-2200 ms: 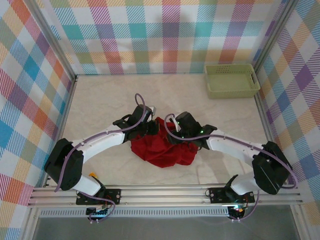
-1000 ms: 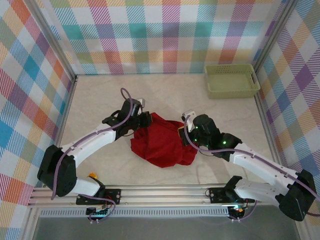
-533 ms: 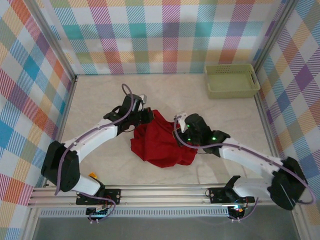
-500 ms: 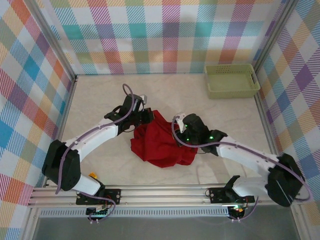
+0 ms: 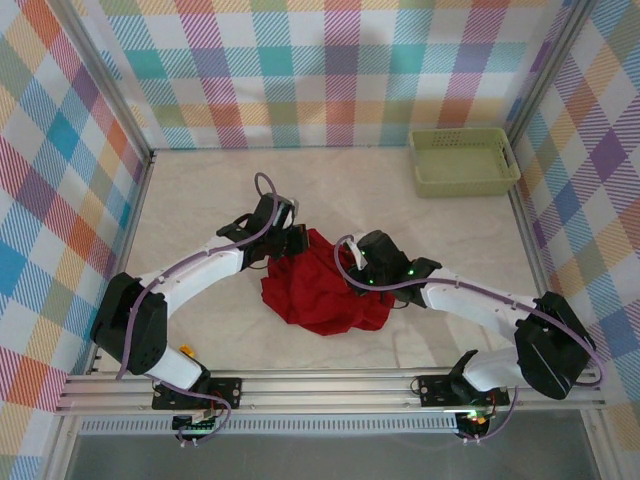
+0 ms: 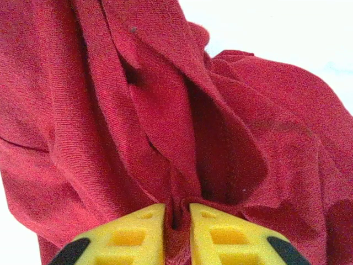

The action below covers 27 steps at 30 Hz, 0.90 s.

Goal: Fold the inside-out t-shirt

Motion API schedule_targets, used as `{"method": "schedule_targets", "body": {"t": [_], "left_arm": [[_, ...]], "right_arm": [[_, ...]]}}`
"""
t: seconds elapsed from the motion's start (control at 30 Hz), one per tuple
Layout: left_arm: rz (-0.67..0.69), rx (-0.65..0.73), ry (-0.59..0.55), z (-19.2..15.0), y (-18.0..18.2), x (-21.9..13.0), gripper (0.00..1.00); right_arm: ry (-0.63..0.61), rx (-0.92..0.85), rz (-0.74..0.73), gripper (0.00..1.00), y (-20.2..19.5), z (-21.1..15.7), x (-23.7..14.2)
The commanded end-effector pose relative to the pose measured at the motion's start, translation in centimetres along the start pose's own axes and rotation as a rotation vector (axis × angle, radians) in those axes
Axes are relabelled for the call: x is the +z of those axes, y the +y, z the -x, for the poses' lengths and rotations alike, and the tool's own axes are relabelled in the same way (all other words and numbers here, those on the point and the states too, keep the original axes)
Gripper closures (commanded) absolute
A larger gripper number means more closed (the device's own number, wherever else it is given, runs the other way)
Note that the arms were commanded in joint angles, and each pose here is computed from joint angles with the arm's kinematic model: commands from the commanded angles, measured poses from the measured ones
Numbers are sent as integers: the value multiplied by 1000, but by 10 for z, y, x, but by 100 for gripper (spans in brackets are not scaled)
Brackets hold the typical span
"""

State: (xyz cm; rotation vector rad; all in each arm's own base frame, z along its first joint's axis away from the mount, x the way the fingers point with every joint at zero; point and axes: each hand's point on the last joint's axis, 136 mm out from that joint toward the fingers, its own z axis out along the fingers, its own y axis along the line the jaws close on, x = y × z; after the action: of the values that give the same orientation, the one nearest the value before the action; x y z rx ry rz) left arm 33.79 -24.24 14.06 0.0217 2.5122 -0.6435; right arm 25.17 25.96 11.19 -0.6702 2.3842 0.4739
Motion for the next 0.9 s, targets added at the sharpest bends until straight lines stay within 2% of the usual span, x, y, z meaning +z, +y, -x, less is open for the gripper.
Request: {"method": "schedule_targets", "body": {"t": [0.0,0.3,0.43,0.67,0.8,0.87], "left_arm": [[23,22,-26,6,-1,-8,100],[57,23,-30,9,4,-8,100],[40,22,-27,8,1,-8,100],[30,24,-20,8,-2,-8,100],[31,29,-19,7,-1,-9,100],[28,26,-18,7,-2,-9,100]], "right_arm": [[-29,7,15,87,5,11,-7],[-26,15,26,95,6,4,-25],[-34,23,37,88,6,2,-28],[-24,46,51,88,9,3,-18],[-20,51,59,76,9,2,-17],[-10,59,62,74,8,0,-16]]}}
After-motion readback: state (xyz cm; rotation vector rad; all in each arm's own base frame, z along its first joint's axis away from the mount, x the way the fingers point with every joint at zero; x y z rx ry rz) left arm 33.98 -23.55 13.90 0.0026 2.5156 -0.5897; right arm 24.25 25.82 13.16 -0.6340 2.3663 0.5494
